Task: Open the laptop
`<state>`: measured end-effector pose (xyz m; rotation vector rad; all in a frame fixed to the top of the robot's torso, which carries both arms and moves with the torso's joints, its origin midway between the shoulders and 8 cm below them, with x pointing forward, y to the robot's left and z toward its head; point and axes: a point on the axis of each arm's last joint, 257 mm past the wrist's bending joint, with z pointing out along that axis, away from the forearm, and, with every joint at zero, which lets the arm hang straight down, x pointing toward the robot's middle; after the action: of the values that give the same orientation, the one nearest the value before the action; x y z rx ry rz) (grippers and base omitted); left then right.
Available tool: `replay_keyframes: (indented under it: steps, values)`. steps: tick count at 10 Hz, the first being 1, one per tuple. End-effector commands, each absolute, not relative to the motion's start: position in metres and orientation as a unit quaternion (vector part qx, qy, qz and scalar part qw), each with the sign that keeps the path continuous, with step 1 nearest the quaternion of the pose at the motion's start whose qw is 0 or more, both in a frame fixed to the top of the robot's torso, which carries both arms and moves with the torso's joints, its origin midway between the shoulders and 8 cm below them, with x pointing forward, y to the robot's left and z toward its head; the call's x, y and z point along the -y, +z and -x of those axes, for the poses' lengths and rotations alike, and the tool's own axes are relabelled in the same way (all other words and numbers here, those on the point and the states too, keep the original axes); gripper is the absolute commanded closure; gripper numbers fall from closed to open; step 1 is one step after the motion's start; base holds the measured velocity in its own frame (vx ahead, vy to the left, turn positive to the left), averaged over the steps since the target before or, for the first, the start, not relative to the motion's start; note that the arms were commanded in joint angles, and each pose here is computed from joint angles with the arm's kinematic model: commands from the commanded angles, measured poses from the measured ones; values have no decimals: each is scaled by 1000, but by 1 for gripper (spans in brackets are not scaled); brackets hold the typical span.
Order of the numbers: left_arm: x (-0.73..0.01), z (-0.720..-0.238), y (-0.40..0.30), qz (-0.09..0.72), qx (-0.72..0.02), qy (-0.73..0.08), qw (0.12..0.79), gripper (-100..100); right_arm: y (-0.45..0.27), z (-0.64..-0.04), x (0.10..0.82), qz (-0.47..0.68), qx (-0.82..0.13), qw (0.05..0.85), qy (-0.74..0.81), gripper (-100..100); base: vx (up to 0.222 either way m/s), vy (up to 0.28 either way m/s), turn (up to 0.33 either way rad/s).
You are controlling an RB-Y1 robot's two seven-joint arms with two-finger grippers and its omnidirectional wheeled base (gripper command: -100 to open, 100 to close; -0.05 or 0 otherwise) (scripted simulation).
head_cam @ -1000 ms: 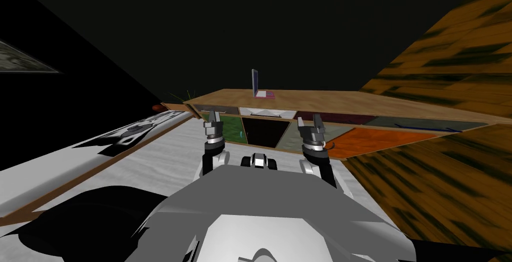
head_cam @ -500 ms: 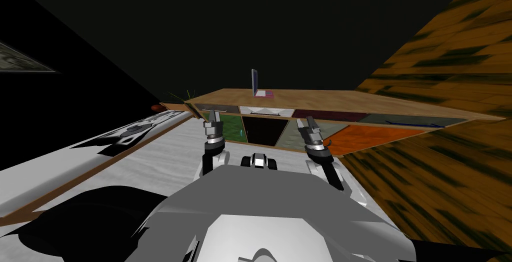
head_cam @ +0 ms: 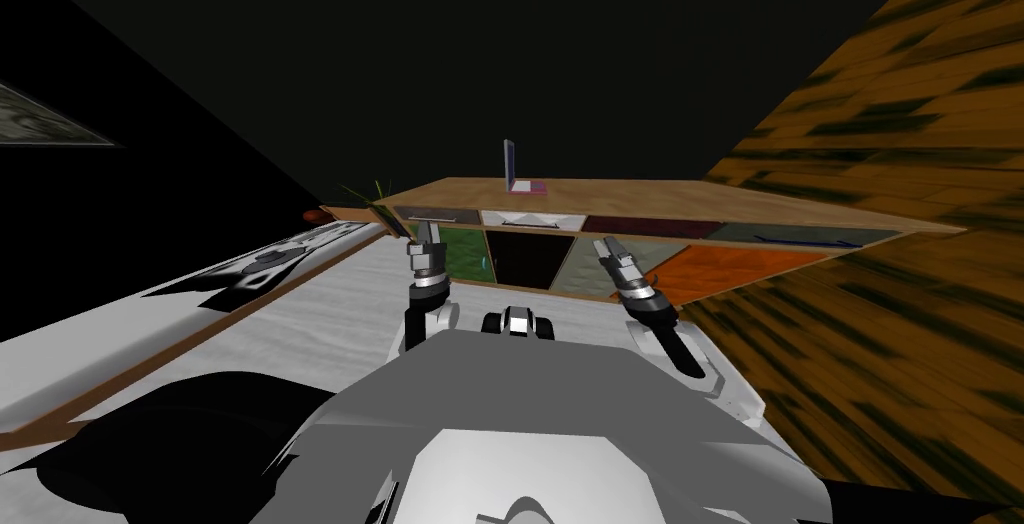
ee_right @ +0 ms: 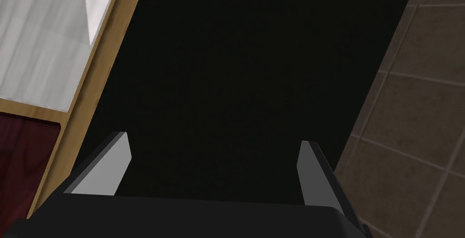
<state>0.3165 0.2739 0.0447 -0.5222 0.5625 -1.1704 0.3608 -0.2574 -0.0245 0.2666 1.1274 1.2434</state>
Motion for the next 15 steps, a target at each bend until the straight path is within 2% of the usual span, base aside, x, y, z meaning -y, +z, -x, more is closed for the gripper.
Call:
replay_keyframes:
  steps: [1,12,15]
  values:
    - [-274,-317,45,240,-259,-539,765,0,-36,-367,267,-91,-535,661,518,-100,-32,24,-10]
    - [-274,-317,45,240,-259,-539,765,0,-71,-398,339,20,-673,653,347,-100,-32,46,-4]
    - [-274,-317,45,240,-259,-539,765,0,-75,-410,381,48,-710,648,272,-100,-14,68,13]
